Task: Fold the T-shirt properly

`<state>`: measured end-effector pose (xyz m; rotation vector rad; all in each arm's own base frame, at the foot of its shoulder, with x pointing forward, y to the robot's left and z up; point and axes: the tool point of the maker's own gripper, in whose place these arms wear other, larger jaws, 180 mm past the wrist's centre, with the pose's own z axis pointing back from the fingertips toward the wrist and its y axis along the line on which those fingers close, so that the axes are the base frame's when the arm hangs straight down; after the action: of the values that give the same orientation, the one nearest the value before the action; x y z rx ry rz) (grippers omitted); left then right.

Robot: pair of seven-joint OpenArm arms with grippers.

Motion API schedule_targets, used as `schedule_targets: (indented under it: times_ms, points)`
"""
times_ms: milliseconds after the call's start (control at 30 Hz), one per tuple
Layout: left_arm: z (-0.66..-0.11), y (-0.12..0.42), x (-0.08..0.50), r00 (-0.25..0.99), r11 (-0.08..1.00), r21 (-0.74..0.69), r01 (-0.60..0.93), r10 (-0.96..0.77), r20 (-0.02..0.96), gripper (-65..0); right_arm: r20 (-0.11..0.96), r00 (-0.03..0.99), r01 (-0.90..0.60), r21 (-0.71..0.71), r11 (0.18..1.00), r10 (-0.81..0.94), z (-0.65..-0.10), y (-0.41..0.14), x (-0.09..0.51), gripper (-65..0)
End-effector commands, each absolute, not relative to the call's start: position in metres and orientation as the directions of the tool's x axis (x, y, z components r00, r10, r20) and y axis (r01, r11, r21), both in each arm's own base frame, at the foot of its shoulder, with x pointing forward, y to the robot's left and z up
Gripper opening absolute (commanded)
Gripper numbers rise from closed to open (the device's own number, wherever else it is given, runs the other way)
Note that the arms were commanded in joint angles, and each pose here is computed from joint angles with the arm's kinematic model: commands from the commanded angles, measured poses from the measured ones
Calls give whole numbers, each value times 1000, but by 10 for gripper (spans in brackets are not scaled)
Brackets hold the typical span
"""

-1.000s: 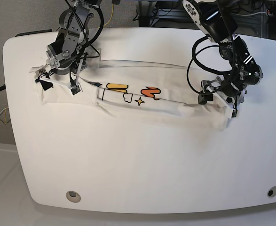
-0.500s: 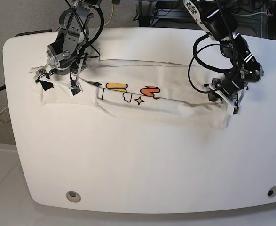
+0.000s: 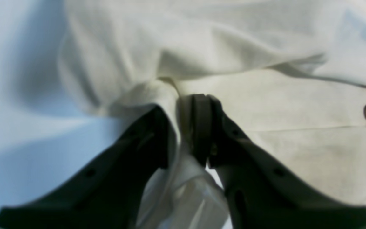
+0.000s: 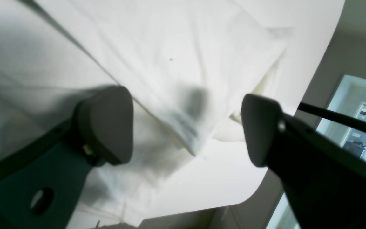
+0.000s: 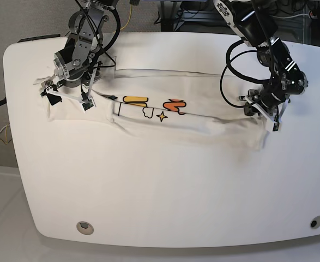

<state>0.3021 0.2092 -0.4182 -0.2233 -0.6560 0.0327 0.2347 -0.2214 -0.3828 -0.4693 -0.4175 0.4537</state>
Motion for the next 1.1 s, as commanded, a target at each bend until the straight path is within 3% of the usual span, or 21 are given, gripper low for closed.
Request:
schedule_targets:
  times_ms: [0,1067]
  points:
    - [-409,219,303,791,985,-167,35,75,607,-555,296,812,-296,-533,793,502,-374,-224,241,-128]
    - [-342,203,345,718,991,-99,86,7,696,-555,295,813,-297,-531,794,502,-375,-224,240,-128]
